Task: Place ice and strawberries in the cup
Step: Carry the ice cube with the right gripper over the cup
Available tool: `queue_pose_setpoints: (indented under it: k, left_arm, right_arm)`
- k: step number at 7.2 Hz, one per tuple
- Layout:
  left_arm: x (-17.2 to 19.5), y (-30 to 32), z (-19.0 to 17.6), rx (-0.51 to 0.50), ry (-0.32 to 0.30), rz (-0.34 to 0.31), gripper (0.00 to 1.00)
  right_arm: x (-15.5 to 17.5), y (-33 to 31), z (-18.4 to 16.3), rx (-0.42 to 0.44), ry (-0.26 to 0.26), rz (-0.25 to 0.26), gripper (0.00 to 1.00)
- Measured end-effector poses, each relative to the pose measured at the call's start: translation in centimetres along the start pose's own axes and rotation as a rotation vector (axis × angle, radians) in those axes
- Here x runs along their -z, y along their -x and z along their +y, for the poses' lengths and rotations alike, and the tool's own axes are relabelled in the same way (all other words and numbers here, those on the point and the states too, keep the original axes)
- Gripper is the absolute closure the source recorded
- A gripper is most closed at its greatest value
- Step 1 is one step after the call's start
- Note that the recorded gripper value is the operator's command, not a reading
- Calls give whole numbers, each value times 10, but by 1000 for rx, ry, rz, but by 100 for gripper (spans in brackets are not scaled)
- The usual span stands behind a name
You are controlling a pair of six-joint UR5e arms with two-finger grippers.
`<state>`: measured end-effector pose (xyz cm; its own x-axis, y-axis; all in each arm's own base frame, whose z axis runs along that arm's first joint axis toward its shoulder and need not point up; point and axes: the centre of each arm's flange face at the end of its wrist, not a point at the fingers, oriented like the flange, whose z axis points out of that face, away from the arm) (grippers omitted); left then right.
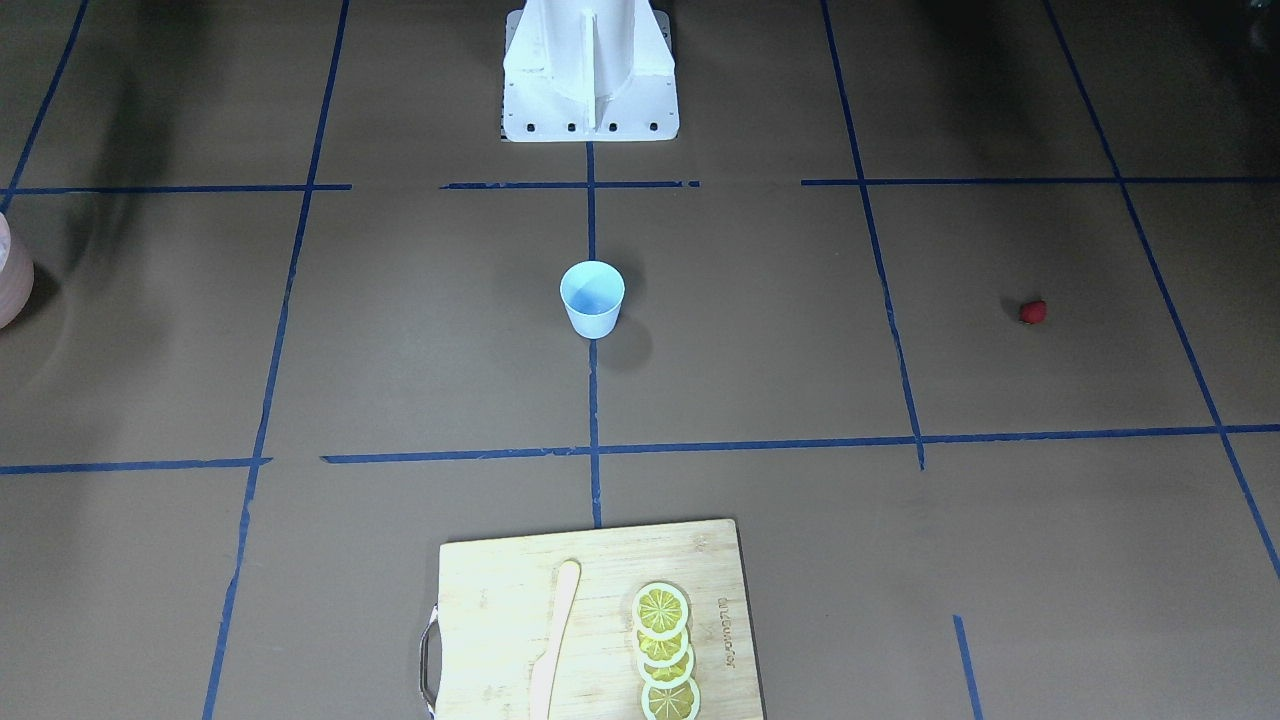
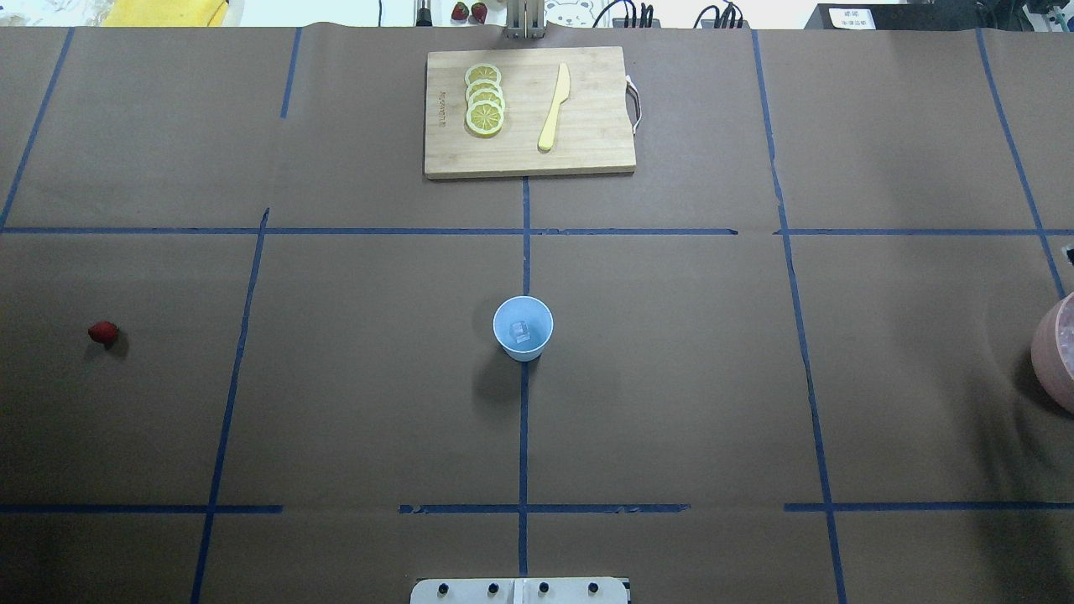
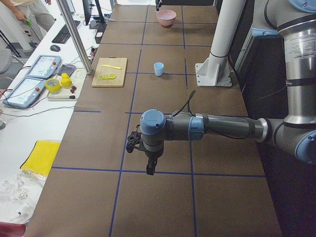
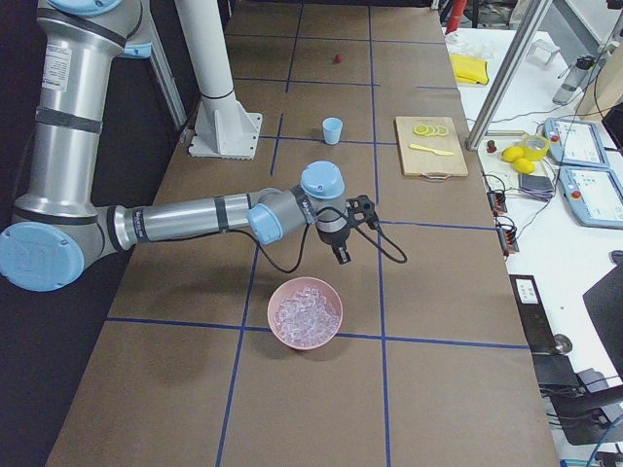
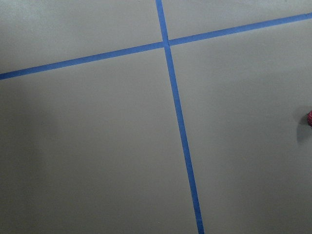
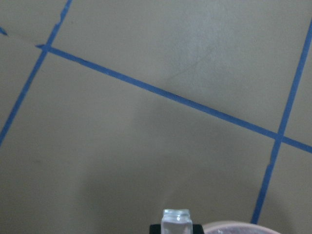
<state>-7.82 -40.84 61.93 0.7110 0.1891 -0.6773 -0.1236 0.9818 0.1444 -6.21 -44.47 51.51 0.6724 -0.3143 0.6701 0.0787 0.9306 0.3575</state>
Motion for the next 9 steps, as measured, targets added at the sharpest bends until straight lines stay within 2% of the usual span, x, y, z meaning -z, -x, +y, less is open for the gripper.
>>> queue_pose_setpoints:
  k: [2,5,7,9]
  left_arm:
    - [0,0,0,-1,-1,0,0]
    - [1,-1,-1,-5,-3,0,0]
    - [1,-2,-2,-6,-4,0,0]
    - [1,-2,-2,-6,-4,1,0]
  right_arm:
    - [-20,80,-52,-70,-8,-49,99]
    - [-53,215,-90,-173,-25,-86,100]
    - [-73,328,-109,-233,-15,-52,100]
    - [-80,468,-110,-297,-7,-11,100]
